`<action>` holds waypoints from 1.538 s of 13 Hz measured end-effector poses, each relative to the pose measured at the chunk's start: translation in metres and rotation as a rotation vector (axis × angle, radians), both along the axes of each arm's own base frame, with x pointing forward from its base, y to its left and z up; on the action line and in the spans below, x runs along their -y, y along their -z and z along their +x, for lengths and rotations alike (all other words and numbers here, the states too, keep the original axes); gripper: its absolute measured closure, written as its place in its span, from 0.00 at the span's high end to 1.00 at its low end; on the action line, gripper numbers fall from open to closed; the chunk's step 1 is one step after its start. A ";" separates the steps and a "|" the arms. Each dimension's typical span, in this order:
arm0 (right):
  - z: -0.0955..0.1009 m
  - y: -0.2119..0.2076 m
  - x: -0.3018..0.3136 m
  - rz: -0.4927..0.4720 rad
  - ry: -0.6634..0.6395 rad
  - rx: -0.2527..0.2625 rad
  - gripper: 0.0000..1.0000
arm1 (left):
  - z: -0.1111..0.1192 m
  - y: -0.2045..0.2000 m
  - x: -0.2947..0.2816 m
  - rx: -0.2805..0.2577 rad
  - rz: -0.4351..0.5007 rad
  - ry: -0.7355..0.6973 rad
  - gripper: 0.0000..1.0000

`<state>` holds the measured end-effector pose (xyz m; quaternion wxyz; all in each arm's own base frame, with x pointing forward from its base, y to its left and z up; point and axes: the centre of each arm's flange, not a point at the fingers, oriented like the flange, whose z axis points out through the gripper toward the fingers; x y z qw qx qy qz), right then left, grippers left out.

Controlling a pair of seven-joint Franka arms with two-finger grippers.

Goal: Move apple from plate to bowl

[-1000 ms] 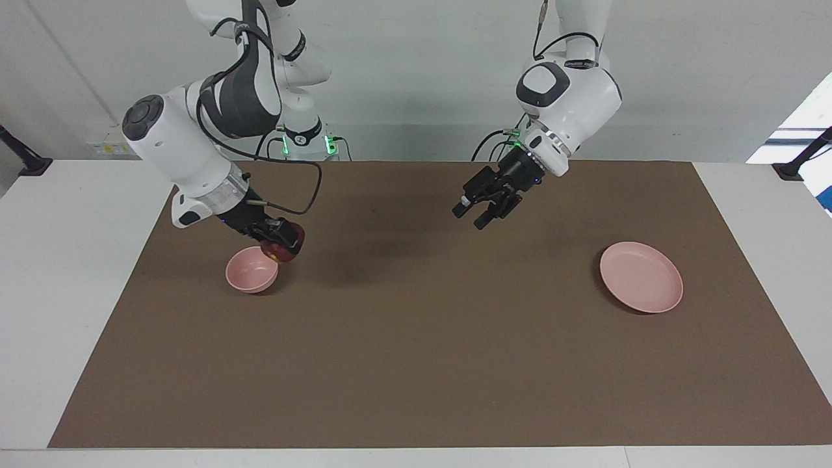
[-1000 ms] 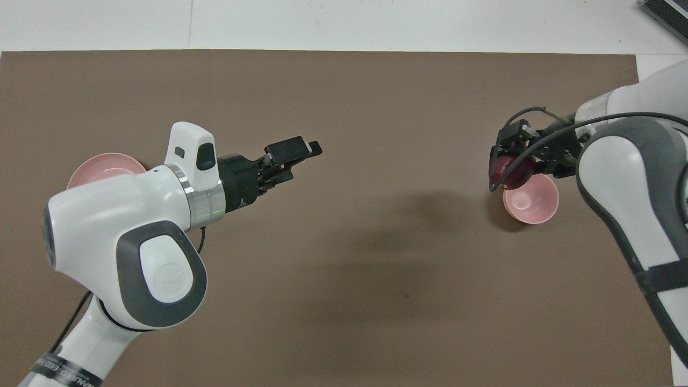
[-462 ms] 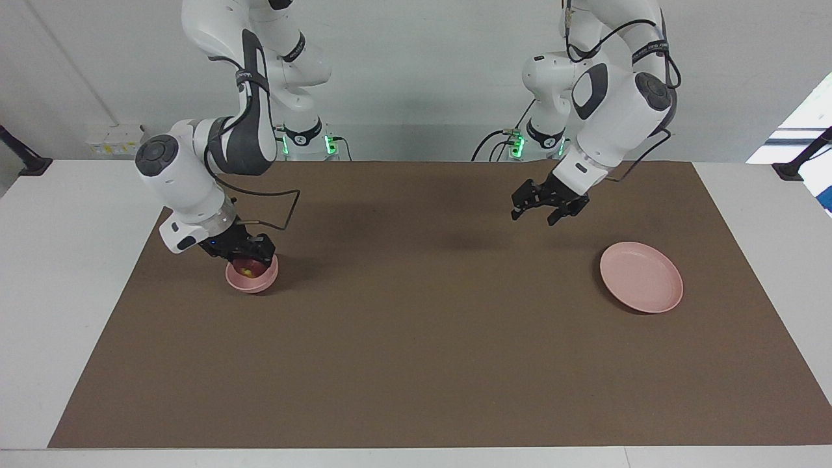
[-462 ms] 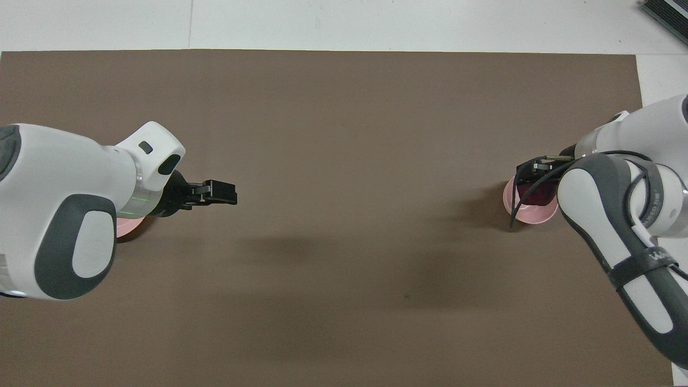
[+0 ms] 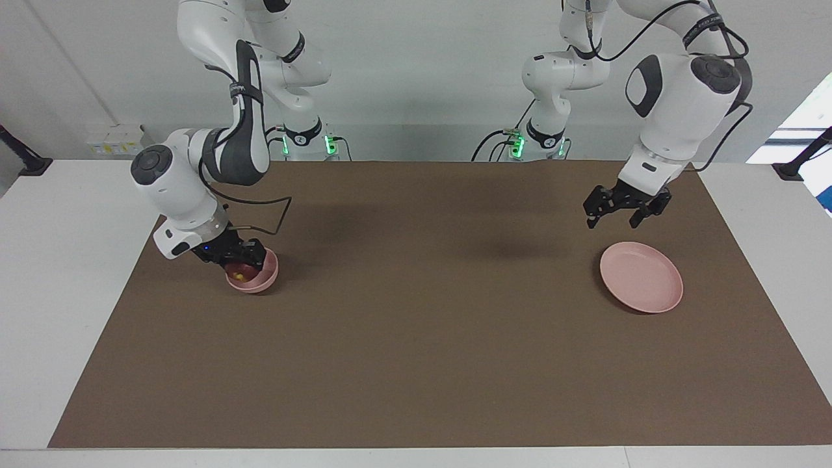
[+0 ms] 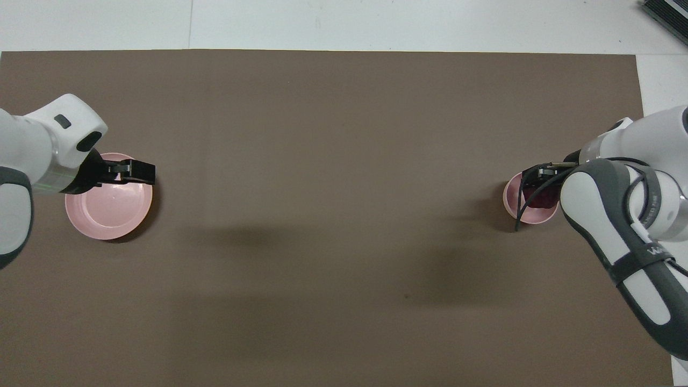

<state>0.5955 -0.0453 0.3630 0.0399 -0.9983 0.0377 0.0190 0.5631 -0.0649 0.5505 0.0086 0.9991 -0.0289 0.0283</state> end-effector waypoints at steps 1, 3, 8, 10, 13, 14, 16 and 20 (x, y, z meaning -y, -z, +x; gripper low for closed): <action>0.000 0.004 0.000 -0.001 0.000 -0.005 0.81 | 0.001 -0.025 -0.006 -0.001 0.009 0.014 1.00; -0.001 0.011 0.000 0.000 0.000 -0.018 0.81 | -0.007 -0.072 -0.024 -0.025 0.017 0.023 1.00; -0.005 0.018 -0.002 0.002 -0.002 -0.034 0.81 | -0.030 -0.124 -0.045 -0.088 0.018 0.051 1.00; -0.005 0.021 -0.004 0.002 -0.005 -0.038 0.81 | -0.036 -0.132 -0.045 -0.079 0.016 0.052 1.00; -0.005 0.026 -0.005 0.001 -0.007 -0.042 0.81 | -0.037 -0.134 -0.054 -0.077 -0.007 0.033 1.00; -0.004 0.028 -0.005 0.000 -0.007 -0.039 0.81 | -0.037 -0.134 -0.057 -0.078 -0.015 0.027 1.00; -0.004 0.031 -0.005 -0.001 -0.007 -0.042 0.81 | -0.037 -0.133 -0.057 -0.079 -0.017 0.027 1.00; -0.003 0.036 -0.005 -0.002 -0.006 -0.043 0.81 | -0.038 -0.132 -0.056 -0.088 -0.014 0.030 1.00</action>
